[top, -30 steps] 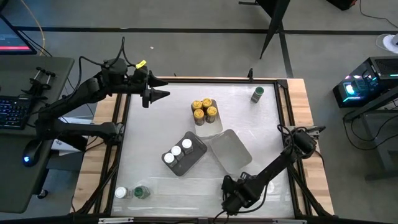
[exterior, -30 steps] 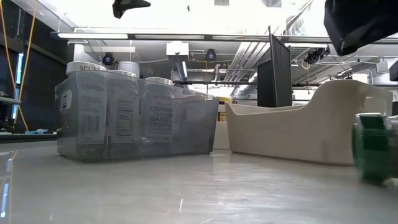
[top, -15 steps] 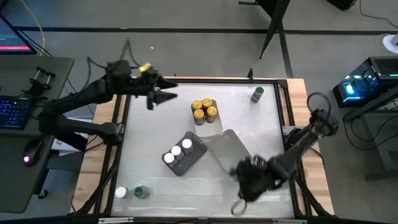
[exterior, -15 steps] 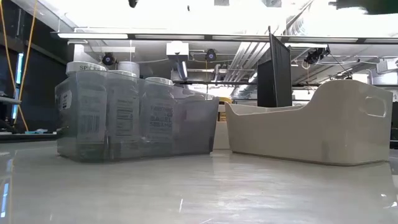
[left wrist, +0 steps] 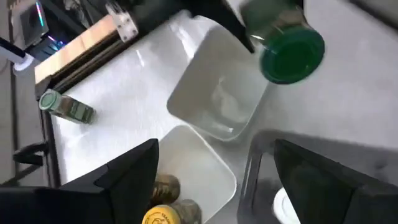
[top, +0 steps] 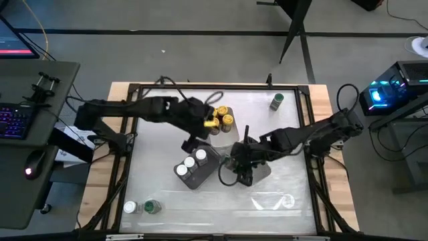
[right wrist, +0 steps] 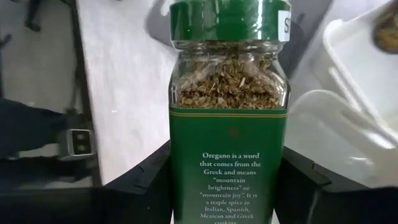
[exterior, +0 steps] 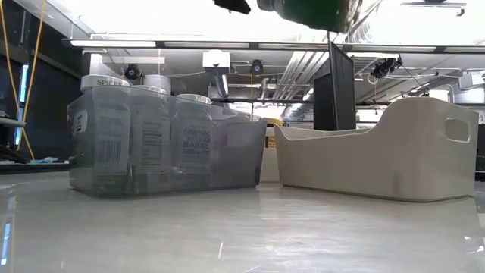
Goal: Sort spices by type
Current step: Put the bottom right green seasoning bottle into the gray bin
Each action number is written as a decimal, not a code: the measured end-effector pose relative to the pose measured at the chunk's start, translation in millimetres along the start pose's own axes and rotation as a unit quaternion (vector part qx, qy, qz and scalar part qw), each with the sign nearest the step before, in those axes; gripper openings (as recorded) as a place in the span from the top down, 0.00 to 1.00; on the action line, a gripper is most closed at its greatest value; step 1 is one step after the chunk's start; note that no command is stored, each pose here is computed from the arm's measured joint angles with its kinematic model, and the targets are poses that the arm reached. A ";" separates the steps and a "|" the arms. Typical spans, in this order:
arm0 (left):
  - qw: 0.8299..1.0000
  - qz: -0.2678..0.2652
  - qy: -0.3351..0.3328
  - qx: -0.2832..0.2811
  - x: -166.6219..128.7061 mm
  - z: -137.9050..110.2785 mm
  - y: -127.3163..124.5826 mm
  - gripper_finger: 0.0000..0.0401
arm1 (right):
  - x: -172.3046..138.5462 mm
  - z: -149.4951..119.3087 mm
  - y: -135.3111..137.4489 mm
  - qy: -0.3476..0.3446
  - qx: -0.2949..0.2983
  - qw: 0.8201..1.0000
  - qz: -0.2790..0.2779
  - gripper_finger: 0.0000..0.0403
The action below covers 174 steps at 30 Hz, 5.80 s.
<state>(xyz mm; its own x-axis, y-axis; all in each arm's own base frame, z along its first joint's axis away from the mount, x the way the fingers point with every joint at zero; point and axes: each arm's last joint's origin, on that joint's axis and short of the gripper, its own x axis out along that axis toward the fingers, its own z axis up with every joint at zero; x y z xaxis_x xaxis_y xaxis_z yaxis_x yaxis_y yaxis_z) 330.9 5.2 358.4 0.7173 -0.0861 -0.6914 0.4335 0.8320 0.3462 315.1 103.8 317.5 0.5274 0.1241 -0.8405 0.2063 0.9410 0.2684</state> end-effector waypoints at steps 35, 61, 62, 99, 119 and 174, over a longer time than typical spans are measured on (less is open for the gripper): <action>0.977 0.056 0.008 0.206 1.9 37.5 -52.2 0.24 | -6.0 40.4 -37.7 -0.053 -0.057 0.992 0.103 0.52; 0.976 0.060 -0.025 0.210 1.2 45.5 -55.6 0.24 | -22.4 50.2 -47.8 -0.102 -0.052 0.987 0.110 0.52; 0.976 0.061 -0.025 0.209 1.2 45.0 -54.8 0.24 | -22.3 50.5 -47.7 -0.103 -0.052 0.987 0.111 0.52; 0.960 0.044 -0.072 0.266 18.1 57.2 -65.1 0.39 | -24.4 53.4 -38.8 -0.087 -0.057 0.968 0.230 0.52; 0.986 0.024 0.047 0.160 14.3 29.2 -55.4 0.59 | -37.9 44.8 -49.8 -0.039 0.065 0.975 0.208 0.06; 0.942 -0.055 0.270 -0.192 196.9 13.3 -15.8 0.40 | -162.9 -67.6 -67.2 -0.164 0.253 0.940 -0.158 0.09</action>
<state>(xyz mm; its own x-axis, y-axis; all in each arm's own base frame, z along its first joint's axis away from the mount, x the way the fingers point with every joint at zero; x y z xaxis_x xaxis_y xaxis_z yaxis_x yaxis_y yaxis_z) 472.5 -32.1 225.2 0.2530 0.0225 -0.9672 0.1858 0.9800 0.0714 159.6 41.7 404.6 0.5831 -0.3189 -0.7472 0.7171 0.6344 0.2888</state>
